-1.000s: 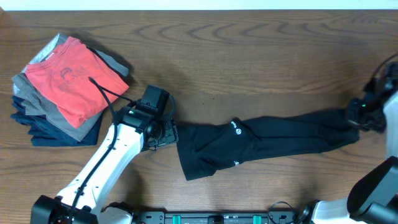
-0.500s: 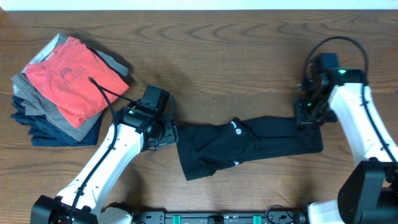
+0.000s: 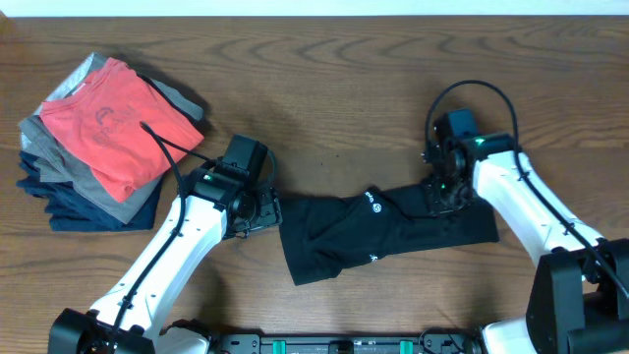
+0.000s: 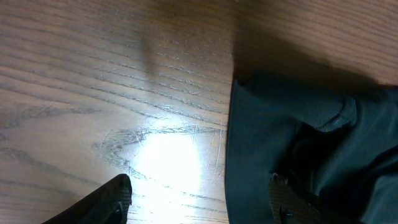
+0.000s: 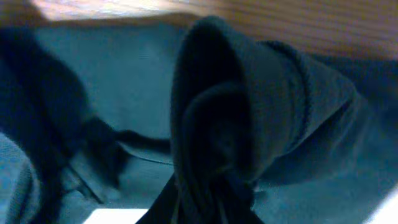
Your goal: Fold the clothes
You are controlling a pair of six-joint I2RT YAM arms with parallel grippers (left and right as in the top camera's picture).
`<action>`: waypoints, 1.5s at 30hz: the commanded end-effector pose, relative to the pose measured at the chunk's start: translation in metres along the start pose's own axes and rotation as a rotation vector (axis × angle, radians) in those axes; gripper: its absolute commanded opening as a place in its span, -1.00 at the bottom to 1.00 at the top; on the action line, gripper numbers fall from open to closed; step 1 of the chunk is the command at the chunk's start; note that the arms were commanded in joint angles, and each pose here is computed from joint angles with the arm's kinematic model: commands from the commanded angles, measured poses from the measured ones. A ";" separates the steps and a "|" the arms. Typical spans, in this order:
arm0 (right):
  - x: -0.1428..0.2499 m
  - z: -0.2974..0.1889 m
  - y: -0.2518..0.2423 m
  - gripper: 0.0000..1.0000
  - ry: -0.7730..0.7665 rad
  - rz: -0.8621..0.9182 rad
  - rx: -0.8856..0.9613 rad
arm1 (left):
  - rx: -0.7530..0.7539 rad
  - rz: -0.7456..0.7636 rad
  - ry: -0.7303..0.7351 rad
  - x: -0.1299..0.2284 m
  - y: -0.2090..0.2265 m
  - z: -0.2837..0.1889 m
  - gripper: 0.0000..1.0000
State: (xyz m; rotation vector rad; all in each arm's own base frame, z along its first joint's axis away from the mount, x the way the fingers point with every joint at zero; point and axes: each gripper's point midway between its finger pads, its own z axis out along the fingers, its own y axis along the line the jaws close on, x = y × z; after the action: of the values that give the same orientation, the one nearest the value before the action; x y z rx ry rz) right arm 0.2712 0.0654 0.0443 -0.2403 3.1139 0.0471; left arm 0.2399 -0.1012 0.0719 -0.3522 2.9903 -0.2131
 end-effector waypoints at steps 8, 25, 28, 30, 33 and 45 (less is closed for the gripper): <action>0.008 0.010 0.023 -0.44 0.017 -0.010 -0.079 | 0.011 -0.001 -0.021 -0.006 -0.003 -0.006 0.44; 0.008 -0.010 0.051 -0.31 -0.006 -0.129 -0.249 | 0.014 -0.001 -0.017 -0.006 -0.004 -0.006 0.62; -0.007 -0.029 0.031 -0.30 -0.085 -0.044 -0.124 | 0.043 -0.001 0.012 0.000 -0.008 -0.006 0.74; -0.017 -0.049 0.020 -0.28 -0.162 0.017 -0.063 | 0.070 -0.003 0.042 0.007 -0.011 -0.003 0.77; -0.027 -0.078 -0.002 -0.14 -0.280 0.155 0.018 | 0.077 -0.006 0.073 0.015 -0.010 0.002 0.77; -0.003 -0.047 0.000 0.17 -0.148 0.182 -0.028 | 0.058 -0.018 0.134 0.019 -0.010 0.022 0.78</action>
State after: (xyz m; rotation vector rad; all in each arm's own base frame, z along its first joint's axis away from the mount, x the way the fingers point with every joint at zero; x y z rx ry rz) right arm 0.2883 0.0590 0.1131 0.0486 2.8922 0.0983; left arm 0.2314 -0.1182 0.0558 -0.3538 3.0756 -0.3355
